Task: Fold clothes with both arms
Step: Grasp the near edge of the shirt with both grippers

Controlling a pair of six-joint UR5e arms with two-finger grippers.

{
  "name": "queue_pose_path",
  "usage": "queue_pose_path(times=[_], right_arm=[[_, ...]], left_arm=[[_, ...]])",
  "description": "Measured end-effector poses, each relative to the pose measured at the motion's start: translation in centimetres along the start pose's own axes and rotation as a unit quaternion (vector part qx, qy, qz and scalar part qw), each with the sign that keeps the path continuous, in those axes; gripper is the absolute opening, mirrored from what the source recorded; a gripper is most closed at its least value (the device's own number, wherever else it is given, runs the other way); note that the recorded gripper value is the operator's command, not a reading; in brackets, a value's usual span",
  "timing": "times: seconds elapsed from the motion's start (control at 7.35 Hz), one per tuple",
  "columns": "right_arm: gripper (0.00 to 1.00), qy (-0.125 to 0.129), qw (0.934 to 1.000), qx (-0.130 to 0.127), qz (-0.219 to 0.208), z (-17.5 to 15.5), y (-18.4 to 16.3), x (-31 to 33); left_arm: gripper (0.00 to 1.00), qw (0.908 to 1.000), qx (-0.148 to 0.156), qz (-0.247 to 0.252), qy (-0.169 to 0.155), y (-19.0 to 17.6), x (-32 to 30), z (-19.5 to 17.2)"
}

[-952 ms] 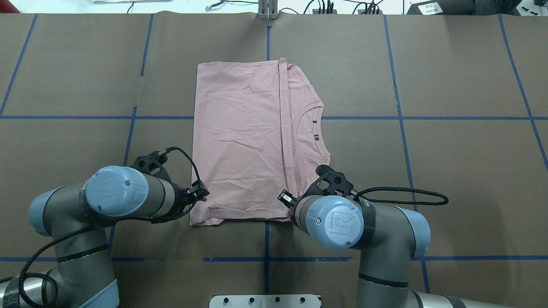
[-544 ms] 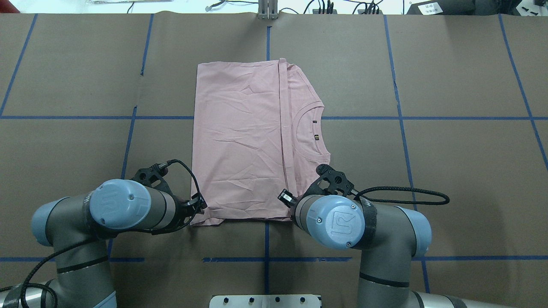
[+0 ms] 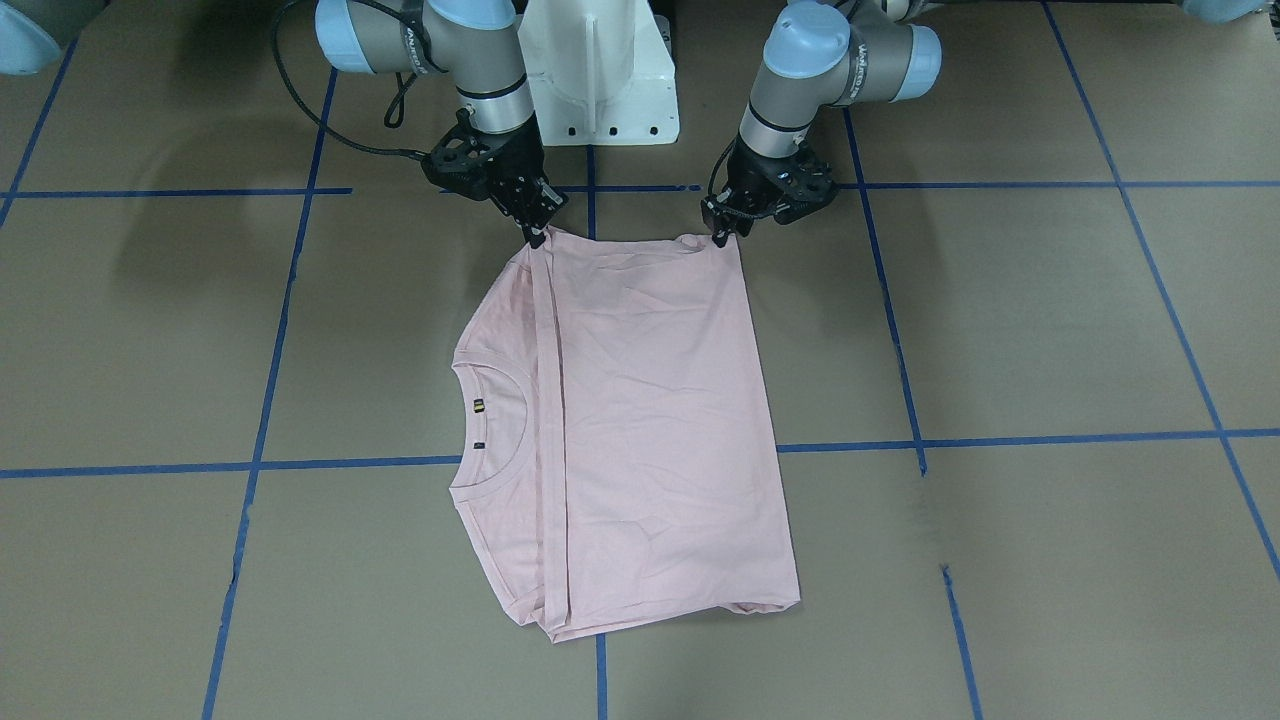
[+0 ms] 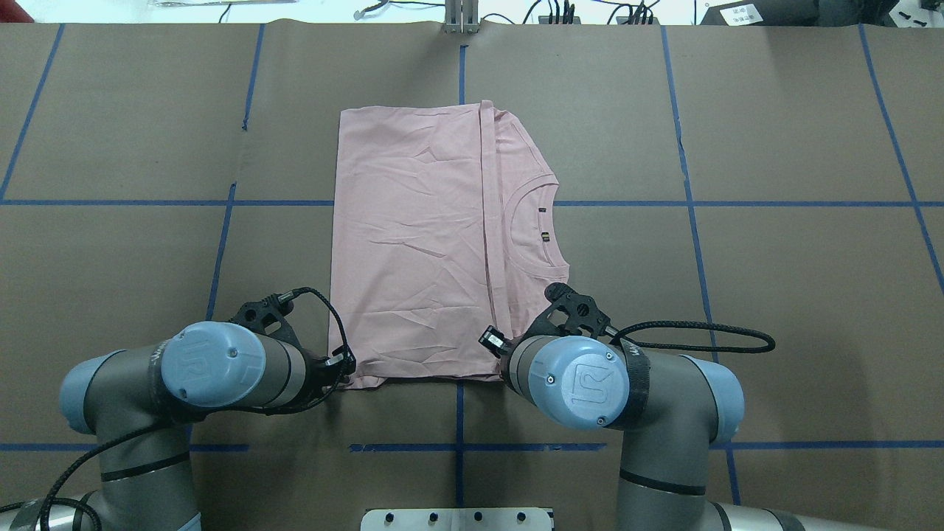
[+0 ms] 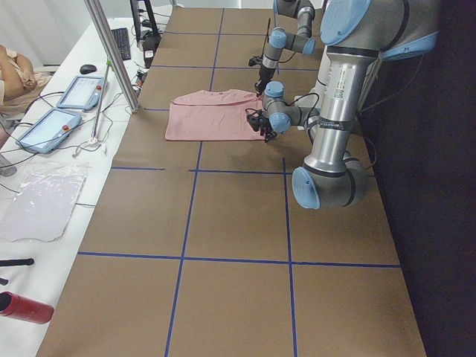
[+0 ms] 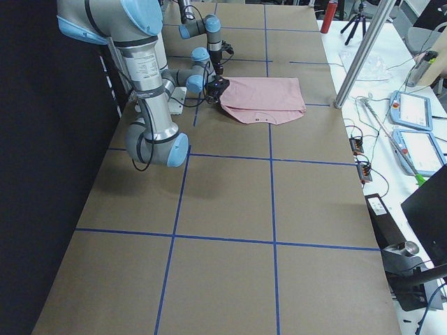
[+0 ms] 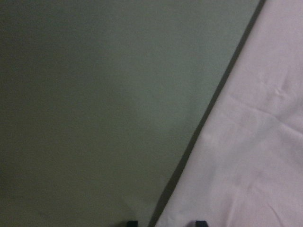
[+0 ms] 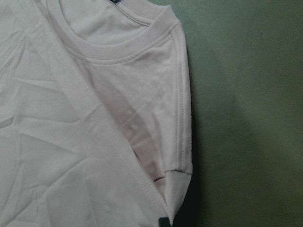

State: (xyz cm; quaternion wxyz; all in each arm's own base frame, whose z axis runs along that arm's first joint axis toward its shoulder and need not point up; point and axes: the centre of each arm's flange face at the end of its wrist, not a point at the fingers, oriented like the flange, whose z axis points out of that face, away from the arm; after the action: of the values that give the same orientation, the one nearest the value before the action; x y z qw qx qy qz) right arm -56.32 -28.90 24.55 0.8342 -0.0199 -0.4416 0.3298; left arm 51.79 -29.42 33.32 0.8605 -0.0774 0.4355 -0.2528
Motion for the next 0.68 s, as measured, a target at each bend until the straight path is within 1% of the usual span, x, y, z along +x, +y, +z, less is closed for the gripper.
queue_pose_path(times=[0.27,0.54,0.68], right_arm=[[0.0,-0.002,1.0,-0.001,0.0,-0.22,-0.08,-0.09],[0.0,-0.003,1.0,-0.001,0.0,-0.36,-0.16,-0.16],[0.0,-0.004,1.0,-0.001,0.0,-0.39,-0.18,-0.17]], left_arm=[[0.22,1.0,0.0,0.0,-0.001,-0.01,-0.09,0.07],[0.0,1.0,0.001,0.0,-0.002,-0.03,-0.14,0.11],[0.0,1.0,0.001,0.0,-0.003,-0.04,-0.15,0.12]])
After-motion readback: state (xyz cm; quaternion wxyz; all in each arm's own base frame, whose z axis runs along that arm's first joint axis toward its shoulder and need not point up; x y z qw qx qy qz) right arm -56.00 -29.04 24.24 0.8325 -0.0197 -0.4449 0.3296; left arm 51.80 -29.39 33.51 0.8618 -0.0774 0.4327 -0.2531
